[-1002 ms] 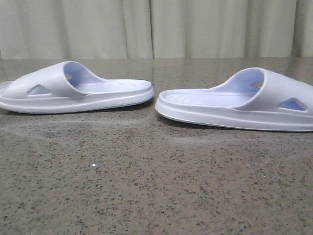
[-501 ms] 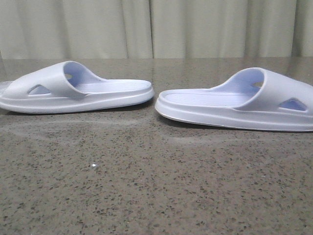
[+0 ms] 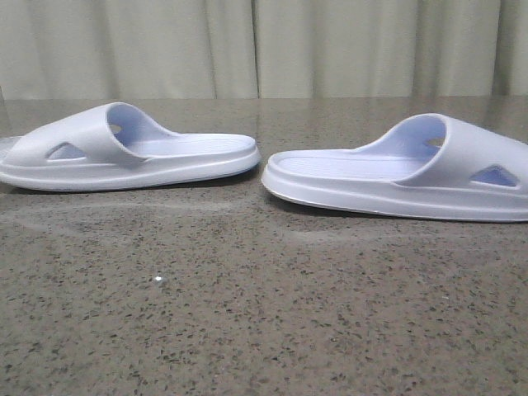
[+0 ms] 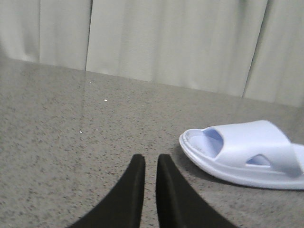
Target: Insert blue slippers together front up
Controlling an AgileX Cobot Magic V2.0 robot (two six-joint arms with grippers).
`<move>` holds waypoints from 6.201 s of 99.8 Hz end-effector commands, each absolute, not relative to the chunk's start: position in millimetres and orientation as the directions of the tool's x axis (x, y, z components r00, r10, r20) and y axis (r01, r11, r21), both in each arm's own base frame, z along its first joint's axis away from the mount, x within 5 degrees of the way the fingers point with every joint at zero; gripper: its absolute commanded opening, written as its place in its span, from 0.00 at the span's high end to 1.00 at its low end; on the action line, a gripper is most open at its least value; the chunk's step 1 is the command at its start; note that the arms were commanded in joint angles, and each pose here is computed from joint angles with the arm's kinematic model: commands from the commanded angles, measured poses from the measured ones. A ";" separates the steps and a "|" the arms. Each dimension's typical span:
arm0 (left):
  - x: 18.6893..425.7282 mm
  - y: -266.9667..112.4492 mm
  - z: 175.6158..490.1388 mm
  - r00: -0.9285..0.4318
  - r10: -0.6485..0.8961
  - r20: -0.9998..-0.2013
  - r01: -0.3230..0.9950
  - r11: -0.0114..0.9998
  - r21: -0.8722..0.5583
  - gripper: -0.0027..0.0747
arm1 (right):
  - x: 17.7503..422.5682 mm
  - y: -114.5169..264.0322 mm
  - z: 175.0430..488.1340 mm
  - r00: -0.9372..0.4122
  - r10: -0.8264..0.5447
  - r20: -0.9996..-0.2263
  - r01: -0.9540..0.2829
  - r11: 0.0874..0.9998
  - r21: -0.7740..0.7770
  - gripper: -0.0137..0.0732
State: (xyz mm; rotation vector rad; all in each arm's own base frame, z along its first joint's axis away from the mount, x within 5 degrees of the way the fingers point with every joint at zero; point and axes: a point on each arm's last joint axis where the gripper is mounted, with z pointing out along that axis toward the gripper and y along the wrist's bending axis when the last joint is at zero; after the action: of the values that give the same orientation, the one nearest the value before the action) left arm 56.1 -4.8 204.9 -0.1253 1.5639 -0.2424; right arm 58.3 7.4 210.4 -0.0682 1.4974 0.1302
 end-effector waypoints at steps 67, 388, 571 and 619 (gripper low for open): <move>61.0 -21.3 346.9 -0.105 -0.606 -0.789 0.238 0.755 -0.611 0.95 | 35.9 10.4 338.8 0.100 0.238 -0.966 -0.218 0.953 0.212 0.97; 284.7 -53.3 238.2 -0.691 -0.642 -0.333 -0.285 0.665 -0.690 0.38 | 57.7 17.8 352.9 -0.027 0.364 -0.931 -0.246 0.900 0.359 0.37; 231.4 -48.4 329.2 -0.664 -0.616 -0.425 0.082 0.505 -0.859 0.94 | 57.7 18.5 351.2 -0.046 0.359 -0.932 -0.246 0.900 0.359 0.37; 217.3 -49.9 343.7 -0.677 -0.608 -0.414 0.142 0.444 -0.885 0.94 | 74.6 20.9 345.0 -0.153 0.476 -0.866 -0.198 0.844 0.499 0.37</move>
State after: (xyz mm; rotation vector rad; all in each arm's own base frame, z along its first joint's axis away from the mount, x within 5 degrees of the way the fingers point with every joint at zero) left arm 220.3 -48.5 326.6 -0.3893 2.0417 -1.2260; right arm 65.6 21.6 332.2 0.1403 1.6761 0.5392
